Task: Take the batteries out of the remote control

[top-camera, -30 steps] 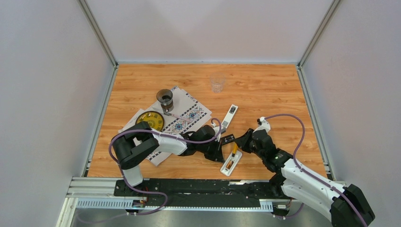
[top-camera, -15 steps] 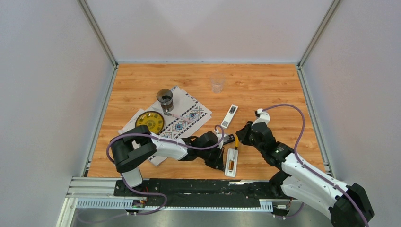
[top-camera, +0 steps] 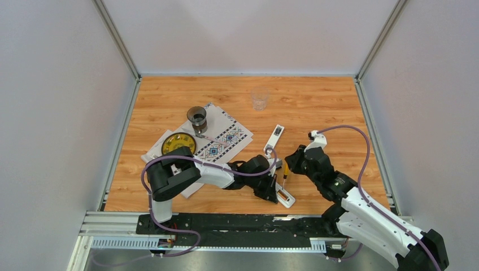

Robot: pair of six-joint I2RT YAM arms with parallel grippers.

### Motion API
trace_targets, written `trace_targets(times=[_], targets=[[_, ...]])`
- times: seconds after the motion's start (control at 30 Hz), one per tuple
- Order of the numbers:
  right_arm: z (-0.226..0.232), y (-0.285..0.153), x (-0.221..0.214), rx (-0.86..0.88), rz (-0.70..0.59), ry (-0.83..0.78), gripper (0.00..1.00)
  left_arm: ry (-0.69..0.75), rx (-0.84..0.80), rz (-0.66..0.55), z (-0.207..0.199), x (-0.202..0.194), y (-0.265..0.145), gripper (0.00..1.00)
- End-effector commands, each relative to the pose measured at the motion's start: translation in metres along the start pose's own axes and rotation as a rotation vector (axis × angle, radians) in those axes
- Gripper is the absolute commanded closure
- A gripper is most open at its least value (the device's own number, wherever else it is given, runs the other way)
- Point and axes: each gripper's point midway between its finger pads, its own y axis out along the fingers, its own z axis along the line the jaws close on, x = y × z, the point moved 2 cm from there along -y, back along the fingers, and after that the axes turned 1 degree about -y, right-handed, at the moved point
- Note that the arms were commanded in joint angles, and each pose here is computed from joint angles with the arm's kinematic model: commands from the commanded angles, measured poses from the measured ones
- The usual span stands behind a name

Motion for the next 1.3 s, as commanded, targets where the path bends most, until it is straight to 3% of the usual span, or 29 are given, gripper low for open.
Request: trace_targets(times=[0.0, 0.37, 0.43, 0.53, 0.57, 0.67, 0.83, 1.03, 1.13, 1.17, 1.27], targets=[[0.001, -0.005, 0.010, 0.014, -0.050, -0.001, 1.00, 0.032, -0.016, -0.050, -0.008, 0.012, -0.008, 1.00], [0.005, -0.009, 0.004, 0.093, -0.077, 0.007, 1.00, 0.051, -0.058, -0.124, -0.013, 0.022, -0.026, 0.99], [0.011, -0.013, 0.009, 0.131, -0.090, 0.003, 1.00, 0.070, -0.084, -0.158, -0.021, 0.029, -0.035, 0.91], [0.026, -0.023, 0.020, 0.214, -0.123, 0.005, 1.00, 0.093, -0.115, -0.230, -0.030, 0.045, -0.054, 0.66], [0.031, -0.027, 0.021, 0.246, -0.124, 0.006, 1.00, 0.098, -0.127, -0.255, -0.031, 0.050, -0.059, 0.53], [0.044, -0.038, 0.031, 0.310, -0.145, 0.026, 1.00, 0.146, -0.176, -0.335, -0.050, 0.067, -0.079, 0.37], [0.060, -0.053, 0.045, 0.379, -0.164, 0.051, 1.00, 0.213, -0.205, -0.358, -0.066, 0.080, -0.087, 0.30], [0.072, -0.064, 0.055, 0.427, -0.160, 0.102, 1.00, 0.232, -0.183, -0.338, -0.064, 0.086, -0.080, 0.36], [0.076, -0.066, 0.058, 0.438, -0.158, 0.135, 1.00, 0.251, -0.176, -0.337, -0.064, 0.086, -0.080, 0.53], [0.080, -0.067, 0.055, 0.463, -0.138, 0.129, 1.00, 0.259, -0.176, -0.341, -0.065, 0.086, -0.083, 0.70], [0.079, -0.066, 0.054, 0.452, -0.127, 0.135, 0.99, 0.282, -0.126, -0.348, -0.060, 0.086, -0.090, 0.98]])
